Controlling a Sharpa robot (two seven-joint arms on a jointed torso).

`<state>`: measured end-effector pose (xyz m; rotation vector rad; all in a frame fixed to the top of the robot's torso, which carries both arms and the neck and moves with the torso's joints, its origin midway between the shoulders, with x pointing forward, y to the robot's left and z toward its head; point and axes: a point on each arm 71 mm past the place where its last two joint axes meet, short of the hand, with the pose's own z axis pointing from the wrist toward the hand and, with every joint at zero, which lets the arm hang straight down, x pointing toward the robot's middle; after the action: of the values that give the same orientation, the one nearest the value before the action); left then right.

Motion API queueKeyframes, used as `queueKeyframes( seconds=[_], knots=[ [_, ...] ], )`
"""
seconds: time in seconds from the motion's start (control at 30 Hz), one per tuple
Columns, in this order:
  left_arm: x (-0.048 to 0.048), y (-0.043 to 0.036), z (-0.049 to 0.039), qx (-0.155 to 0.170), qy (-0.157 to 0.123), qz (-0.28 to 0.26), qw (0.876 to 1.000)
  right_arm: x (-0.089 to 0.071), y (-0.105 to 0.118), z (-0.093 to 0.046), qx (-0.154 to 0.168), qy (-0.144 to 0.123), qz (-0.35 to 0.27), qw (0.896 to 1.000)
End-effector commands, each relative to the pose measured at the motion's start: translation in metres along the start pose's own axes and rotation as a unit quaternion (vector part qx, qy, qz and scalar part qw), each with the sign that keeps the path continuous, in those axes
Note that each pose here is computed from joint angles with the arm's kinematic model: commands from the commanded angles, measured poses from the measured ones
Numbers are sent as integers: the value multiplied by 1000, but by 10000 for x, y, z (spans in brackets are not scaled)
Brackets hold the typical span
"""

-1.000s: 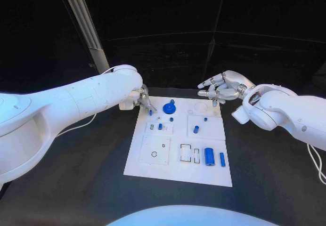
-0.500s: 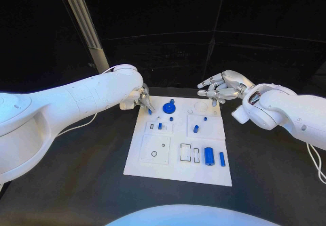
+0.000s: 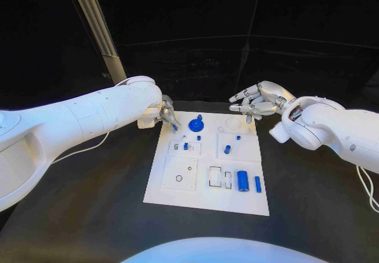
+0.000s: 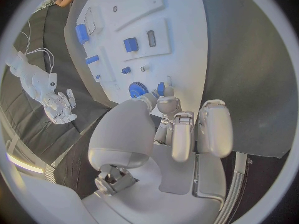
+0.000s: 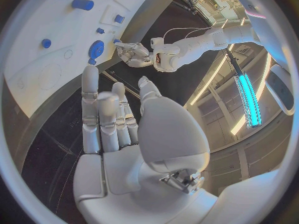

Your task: Assemble the parts on the task board

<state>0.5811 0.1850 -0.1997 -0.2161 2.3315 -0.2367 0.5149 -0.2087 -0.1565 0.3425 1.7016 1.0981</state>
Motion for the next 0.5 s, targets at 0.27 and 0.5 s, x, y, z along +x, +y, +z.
queueKeyframes(
  seconds=[0.27,0.5],
  knots=[
    [77,32,-238,48,-34,-19,998,-26,-13,-3,1,2,-2,1000],
    [242,116,-352,66,-25,-11,997,-34,-23,-3,2,2,-3,1000]
  ],
)
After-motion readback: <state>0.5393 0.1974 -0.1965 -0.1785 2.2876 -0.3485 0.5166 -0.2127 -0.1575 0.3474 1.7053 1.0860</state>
